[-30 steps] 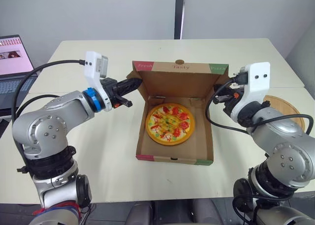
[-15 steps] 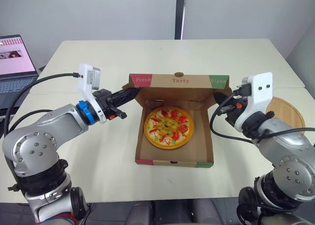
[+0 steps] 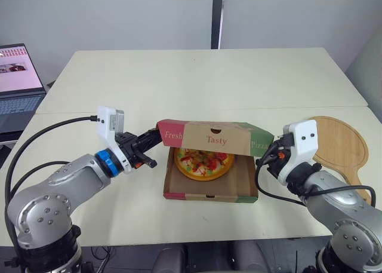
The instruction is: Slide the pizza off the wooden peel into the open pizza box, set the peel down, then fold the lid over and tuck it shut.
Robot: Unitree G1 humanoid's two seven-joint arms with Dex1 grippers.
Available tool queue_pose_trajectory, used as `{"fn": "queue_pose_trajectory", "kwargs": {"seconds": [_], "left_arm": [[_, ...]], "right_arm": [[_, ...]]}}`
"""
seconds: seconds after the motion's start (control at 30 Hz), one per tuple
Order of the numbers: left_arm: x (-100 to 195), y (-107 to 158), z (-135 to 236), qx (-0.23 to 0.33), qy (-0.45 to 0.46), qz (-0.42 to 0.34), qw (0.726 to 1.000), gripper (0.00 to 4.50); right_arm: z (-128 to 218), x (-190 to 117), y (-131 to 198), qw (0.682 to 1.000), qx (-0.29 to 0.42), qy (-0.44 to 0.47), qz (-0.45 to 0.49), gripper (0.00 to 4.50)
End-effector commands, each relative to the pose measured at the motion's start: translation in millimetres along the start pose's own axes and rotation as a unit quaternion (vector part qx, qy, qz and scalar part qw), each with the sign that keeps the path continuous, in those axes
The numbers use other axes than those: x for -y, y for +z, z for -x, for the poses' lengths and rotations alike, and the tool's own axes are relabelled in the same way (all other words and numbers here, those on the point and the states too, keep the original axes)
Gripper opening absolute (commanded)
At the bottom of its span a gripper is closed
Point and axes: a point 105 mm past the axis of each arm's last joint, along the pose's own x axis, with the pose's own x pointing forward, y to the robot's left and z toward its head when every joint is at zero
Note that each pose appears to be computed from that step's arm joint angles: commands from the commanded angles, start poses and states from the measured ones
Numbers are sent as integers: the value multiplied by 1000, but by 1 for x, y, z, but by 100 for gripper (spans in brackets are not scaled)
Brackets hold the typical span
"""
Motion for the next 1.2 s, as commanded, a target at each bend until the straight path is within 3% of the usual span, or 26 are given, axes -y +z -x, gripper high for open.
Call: {"fn": "queue_pose_trajectory", "kwargs": {"seconds": [0.03,0.17,0.47,0.57,0.7,0.8,1.0,1.03,1.2], "left_arm": [[13,2,1,12,-17,-8,1000,0],[12,1,1,15,-9,-11,1000,0],[11,-4,1,15,-6,-24,1000,0],[11,-5,1,16,-8,-28,999,0],[10,-6,2,16,-8,-30,999,0],[9,-6,2,17,-7,-31,999,0],[8,-7,1,15,-11,-36,999,0],[8,-8,0,14,-14,-37,999,0],[13,-12,-1,9,-38,-42,998,0]], "right_arm": [[4,-19,6,999,27,45,7,2],[9,-14,4,999,29,31,-3,2],[47,30,-13,997,-55,52,9,308],[63,41,-8,993,-83,83,30,308],[62,68,29,996,-39,64,47,308],[49,74,55,995,-11,71,62,246],[12,56,80,988,0,124,95,25],[6,49,80,985,-5,141,101,4],[-7,23,76,969,-30,210,124,4]]}}
